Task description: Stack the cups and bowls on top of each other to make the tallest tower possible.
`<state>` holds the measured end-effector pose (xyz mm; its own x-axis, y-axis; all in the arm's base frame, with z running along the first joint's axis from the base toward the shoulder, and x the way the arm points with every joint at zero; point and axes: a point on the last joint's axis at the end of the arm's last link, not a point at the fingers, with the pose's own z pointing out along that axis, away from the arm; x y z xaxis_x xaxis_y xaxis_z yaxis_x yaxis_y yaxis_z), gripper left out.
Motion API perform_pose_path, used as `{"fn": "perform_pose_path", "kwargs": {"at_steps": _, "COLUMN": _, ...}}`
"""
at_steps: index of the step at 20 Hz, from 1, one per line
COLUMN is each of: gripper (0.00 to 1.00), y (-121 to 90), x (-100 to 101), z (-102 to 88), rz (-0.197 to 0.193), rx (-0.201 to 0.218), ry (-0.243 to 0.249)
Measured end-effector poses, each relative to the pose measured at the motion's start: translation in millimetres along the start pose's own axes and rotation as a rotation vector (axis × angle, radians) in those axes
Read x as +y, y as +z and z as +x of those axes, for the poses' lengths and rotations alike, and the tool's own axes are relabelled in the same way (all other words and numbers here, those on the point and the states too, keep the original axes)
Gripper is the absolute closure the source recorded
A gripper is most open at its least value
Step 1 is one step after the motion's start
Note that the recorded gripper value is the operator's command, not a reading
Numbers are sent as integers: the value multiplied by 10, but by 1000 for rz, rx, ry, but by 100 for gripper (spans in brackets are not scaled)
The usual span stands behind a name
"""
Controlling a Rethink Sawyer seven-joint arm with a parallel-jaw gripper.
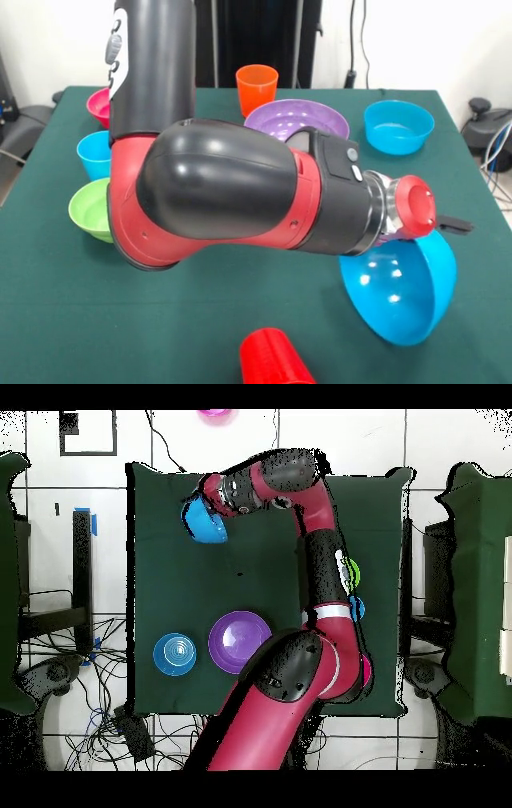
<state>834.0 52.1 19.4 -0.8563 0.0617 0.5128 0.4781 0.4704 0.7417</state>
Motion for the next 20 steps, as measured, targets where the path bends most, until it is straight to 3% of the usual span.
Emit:
{"fn": "perform_pose_path", "kwargs": {"at_steps": 9, "gripper": 0, "y": -63, "x": -165, "z": 29, "rz": 53, "rx": 45, "ry": 4}}
{"fn": "perform_pose_path", "kwargs": {"at_steps": 20, "gripper": 0, "y": -284, "x": -327, "z": 61, "rz": 122, "rx": 81, "ry": -38}}
